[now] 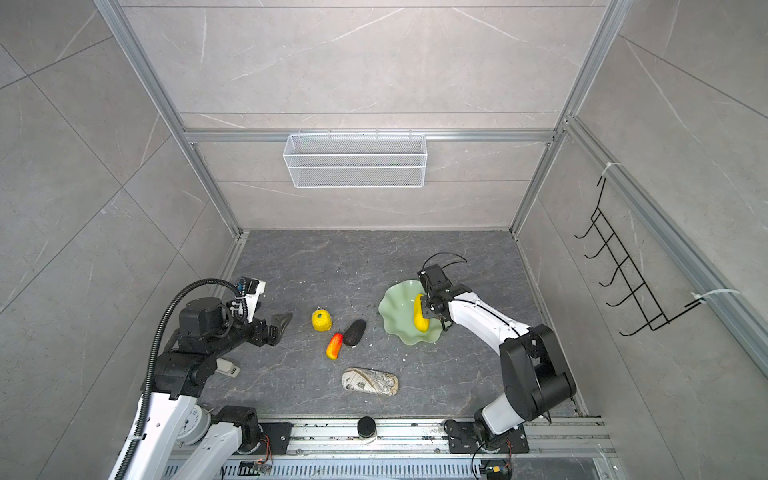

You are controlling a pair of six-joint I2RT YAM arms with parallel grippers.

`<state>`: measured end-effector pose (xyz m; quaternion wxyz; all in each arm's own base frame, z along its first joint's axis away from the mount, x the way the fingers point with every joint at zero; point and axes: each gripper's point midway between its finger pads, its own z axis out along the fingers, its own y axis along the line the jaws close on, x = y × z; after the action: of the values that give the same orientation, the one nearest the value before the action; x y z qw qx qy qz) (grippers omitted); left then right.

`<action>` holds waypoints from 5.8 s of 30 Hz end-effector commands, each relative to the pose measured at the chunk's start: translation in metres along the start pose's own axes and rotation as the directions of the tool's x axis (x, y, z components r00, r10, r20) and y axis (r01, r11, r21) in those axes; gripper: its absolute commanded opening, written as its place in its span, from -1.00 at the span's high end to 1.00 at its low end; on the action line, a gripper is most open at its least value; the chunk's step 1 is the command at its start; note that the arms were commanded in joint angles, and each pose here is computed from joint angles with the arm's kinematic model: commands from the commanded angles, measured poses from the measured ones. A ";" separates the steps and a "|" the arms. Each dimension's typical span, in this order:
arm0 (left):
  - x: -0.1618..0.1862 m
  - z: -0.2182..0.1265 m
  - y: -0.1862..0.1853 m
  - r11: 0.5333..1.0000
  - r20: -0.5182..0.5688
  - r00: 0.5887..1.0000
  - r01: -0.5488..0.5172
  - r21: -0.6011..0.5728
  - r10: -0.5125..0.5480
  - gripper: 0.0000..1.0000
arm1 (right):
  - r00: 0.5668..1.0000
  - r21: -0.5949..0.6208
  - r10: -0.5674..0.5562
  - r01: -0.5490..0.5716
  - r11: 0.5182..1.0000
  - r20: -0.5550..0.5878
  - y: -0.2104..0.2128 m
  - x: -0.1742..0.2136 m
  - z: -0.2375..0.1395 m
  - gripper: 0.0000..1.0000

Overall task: Place and organize the fake fruits in the fruit bowl
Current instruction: 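Place the mango in the bowl beside the yellow fruit, release, then move the right gripper to the dark avocado and grasp it, then lower the avocado into the bowl beside the yellow fruit, release, then reach the right gripper to the yellow bell pepper and grasp it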

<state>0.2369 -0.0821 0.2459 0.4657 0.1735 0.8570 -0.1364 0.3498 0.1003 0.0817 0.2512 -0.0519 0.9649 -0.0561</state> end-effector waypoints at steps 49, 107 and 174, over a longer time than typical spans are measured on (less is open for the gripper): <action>-0.010 -0.004 -0.001 1.000 0.037 0.999 0.004 0.008 -0.004 -1.00 | 0.977 -0.415 -0.215 0.202 0.887 0.017 0.255 0.013 -0.027 -0.99; -0.010 -0.006 -0.002 1.000 0.042 0.999 0.002 0.006 -0.002 -1.00 | 0.985 -0.154 0.086 -0.063 0.986 0.151 0.111 -0.020 -0.029 0.89; -0.009 -0.002 -0.001 1.000 0.028 1.000 0.007 0.007 -0.007 -1.00 | 0.873 -0.520 -0.421 0.485 0.703 0.246 0.360 -0.003 -0.064 -0.99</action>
<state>0.2384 -0.0828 0.2427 0.4591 0.1727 0.8603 -0.1387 0.2866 0.4535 0.0978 0.2608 -0.3605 0.8770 0.1814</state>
